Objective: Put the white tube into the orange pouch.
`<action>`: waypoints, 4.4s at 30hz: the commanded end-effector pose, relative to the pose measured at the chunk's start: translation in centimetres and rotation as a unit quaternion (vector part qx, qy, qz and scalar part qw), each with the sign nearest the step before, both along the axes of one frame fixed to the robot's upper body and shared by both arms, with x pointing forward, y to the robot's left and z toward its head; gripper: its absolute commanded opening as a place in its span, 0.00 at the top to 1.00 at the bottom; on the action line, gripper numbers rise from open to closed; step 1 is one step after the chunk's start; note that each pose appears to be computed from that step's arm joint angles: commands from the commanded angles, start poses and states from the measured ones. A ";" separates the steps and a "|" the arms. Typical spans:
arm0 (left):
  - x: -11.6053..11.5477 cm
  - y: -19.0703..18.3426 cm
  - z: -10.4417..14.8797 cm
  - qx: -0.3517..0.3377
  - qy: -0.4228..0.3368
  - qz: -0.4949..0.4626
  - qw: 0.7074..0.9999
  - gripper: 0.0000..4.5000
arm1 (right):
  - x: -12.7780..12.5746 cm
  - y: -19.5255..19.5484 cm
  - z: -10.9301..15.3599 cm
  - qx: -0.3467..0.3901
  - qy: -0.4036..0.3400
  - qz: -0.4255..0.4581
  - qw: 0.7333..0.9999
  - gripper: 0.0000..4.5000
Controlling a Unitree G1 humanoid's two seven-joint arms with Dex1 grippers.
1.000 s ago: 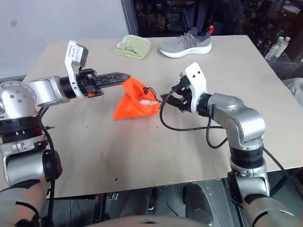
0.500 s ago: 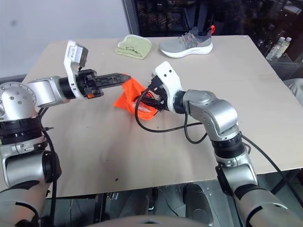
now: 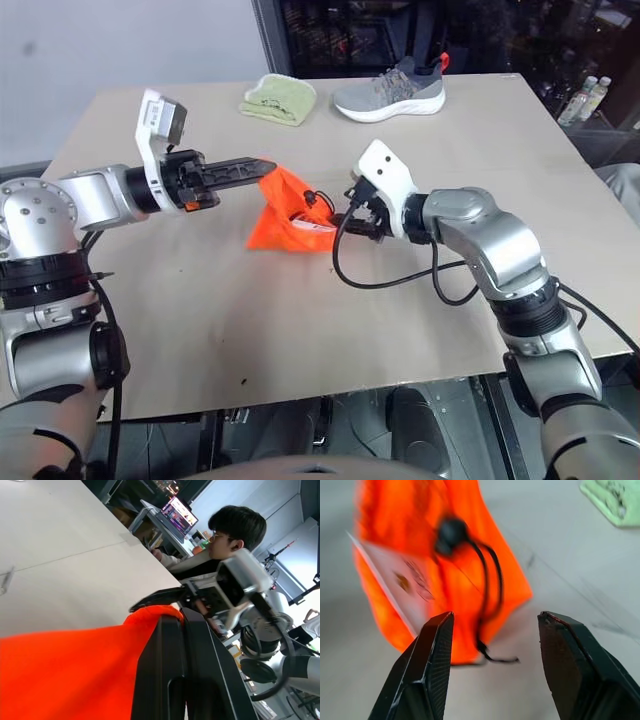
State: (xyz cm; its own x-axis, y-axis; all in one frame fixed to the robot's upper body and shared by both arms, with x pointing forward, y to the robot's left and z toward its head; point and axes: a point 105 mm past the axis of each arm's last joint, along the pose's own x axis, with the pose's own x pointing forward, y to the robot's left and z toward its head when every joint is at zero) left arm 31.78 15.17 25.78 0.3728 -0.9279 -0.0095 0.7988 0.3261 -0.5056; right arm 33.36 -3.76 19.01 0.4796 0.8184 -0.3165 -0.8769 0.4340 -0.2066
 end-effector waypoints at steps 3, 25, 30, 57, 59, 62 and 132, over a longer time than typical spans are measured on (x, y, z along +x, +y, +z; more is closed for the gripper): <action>-1.1 -0.1 1.9 -0.012 -0.039 -0.018 0.999 1.00 | 1.0 1.7 0.1 0.002 -0.037 0.009 0.999 0.40; -1.1 0.1 1.1 -0.010 -0.032 -0.004 0.999 1.00 | 0.9 -2.0 2.5 0.008 -0.061 -0.019 0.998 0.99; -1.2 0.0 1.2 -0.010 -0.032 -0.007 0.999 1.00 | -0.4 -0.7 2.2 0.014 -0.070 0.030 0.997 0.87; -1.8 -0.3 0.8 0.008 -0.034 -0.006 0.999 1.00 | -3.9 -1.0 2.2 0.115 0.084 0.038 0.989 0.43; -1.9 -0.4 0.8 0.007 -0.034 -0.007 0.999 1.00 | -4.1 -0.5 1.7 0.111 0.103 0.032 0.988 0.43; -2.0 -0.6 0.9 0.006 -0.035 -0.009 0.999 1.00 | -3.6 -0.1 0.7 0.112 0.125 0.010 0.986 0.43; 4.2 -0.4 6.6 -0.037 -0.159 0.153 0.975 1.00 | 2.3 -3.5 11.8 0.153 0.022 -0.110 0.982 0.99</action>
State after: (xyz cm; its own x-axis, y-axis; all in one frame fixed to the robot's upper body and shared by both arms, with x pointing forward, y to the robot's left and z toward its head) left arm 36.21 13.82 30.14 0.6019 -0.7842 0.1508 0.7743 0.5270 -0.3503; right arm 35.74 -6.69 28.29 0.6154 0.7640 -0.1938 -0.7742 0.6321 0.0331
